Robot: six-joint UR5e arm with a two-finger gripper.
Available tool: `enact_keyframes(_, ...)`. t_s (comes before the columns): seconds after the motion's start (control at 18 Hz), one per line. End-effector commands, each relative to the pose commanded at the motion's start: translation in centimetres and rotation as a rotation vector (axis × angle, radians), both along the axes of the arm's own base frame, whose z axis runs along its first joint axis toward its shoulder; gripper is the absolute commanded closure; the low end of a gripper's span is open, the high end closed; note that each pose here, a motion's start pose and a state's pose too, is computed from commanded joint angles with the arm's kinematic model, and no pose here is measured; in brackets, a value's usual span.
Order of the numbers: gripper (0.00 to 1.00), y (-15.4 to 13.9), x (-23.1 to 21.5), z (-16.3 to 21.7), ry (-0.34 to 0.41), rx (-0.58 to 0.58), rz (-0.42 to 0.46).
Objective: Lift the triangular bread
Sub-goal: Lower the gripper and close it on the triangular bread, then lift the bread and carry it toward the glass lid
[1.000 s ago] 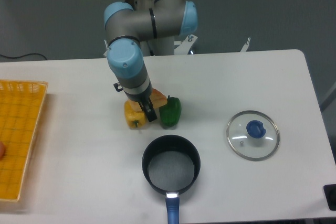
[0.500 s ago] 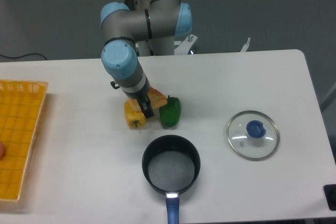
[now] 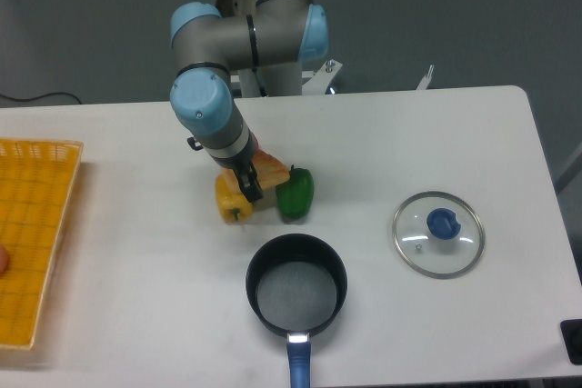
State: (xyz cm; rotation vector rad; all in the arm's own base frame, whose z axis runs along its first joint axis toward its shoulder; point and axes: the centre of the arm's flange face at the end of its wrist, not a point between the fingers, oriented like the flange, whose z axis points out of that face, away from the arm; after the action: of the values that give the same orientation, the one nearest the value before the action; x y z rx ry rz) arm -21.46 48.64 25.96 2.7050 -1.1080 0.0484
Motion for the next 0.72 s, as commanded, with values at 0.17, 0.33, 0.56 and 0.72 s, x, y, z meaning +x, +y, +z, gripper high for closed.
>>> enact_keyframes(0.17,0.16,-0.44,0.03,-0.55,0.011,-0.025,-0.005)
enact_keyframes(0.33,0.28,-0.49,0.02,-0.69,0.012,-0.03,-0.003)
enact_keyframes(0.56,0.34,-0.52,-0.55,-0.39,0.015,-0.026,0.005)
enact_keyframes(0.72,0.59,-0.54,-0.73,-0.21,0.01,-0.033,0.012)
